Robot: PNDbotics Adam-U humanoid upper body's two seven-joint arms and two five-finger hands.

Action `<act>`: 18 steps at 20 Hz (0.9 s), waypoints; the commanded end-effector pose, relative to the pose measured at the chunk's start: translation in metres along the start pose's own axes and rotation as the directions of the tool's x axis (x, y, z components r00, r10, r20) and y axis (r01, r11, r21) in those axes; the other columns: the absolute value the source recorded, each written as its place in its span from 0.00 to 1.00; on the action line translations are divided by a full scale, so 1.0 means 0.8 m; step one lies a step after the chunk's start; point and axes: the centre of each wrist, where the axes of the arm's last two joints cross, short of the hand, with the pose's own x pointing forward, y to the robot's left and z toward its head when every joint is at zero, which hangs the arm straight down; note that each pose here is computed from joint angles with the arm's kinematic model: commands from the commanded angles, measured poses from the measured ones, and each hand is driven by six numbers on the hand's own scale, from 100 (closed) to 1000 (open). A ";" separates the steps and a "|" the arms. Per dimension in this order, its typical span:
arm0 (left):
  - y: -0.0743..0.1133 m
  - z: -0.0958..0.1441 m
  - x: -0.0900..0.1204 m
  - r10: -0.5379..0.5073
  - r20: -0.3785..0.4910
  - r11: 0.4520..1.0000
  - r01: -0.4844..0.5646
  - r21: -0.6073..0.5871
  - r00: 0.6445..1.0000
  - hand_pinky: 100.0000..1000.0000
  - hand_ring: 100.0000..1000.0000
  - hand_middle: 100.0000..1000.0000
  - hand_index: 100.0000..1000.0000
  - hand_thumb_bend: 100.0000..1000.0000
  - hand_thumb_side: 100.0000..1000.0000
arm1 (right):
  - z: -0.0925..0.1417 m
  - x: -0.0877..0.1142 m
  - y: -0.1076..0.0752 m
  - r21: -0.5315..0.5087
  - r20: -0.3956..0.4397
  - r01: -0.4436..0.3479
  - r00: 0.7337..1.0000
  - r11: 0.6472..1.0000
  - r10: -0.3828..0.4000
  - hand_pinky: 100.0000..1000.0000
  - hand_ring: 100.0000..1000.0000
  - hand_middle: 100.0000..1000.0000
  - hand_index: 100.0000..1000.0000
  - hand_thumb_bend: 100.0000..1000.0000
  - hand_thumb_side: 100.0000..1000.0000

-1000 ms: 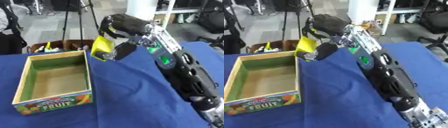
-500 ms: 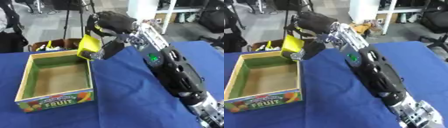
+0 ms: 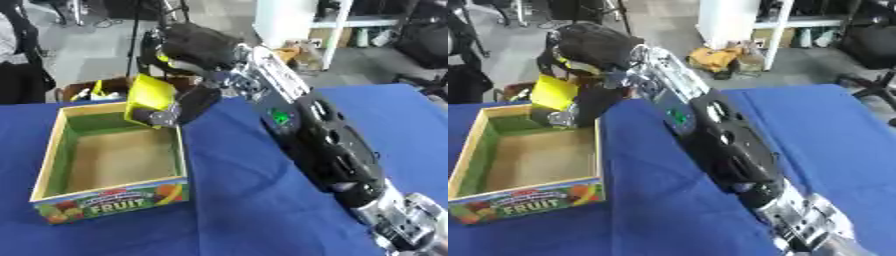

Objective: Pick up objects on the table and place them in the box.

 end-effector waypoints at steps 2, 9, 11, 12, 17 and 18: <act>0.004 -0.006 0.011 -0.002 0.040 1.000 0.002 -0.002 0.999 0.22 0.39 0.37 0.51 0.07 0.62 | -0.008 -0.002 -0.007 0.004 0.011 -0.047 0.999 0.999 0.046 0.47 0.71 0.11 0.01 0.00 0.79; 0.000 -0.005 0.010 0.012 0.041 1.000 -0.011 -0.010 0.999 0.22 0.39 0.37 0.51 0.07 0.62 | -0.010 -0.014 0.026 -0.002 -0.024 -0.096 0.995 0.995 0.095 0.44 0.58 0.12 0.01 0.00 0.85; -0.002 -0.004 0.009 0.016 0.039 1.000 -0.015 -0.014 0.999 0.22 0.39 0.37 0.51 0.08 0.62 | -0.007 -0.021 0.038 -0.003 -0.044 -0.121 0.992 0.993 0.120 0.44 0.58 0.11 0.01 0.00 0.86; -0.002 -0.004 0.009 0.018 0.039 1.000 -0.017 -0.015 0.999 0.22 0.39 0.37 0.51 0.08 0.62 | -0.006 -0.024 0.044 -0.001 -0.052 -0.132 0.990 0.991 0.132 0.44 0.59 0.11 0.01 0.00 0.86; -0.005 -0.001 0.006 0.026 0.034 0.999 -0.026 -0.020 0.999 0.21 0.39 0.37 0.51 0.08 0.62 | -0.002 -0.034 0.067 0.010 -0.065 -0.169 0.983 0.986 0.170 0.44 0.61 0.11 0.01 0.00 0.86; -0.006 -0.001 0.005 0.028 0.033 0.999 -0.027 -0.021 0.999 0.21 0.39 0.37 0.51 0.08 0.62 | -0.001 -0.035 0.070 0.012 -0.065 -0.175 0.982 0.985 0.175 0.44 0.60 0.11 0.01 0.00 0.87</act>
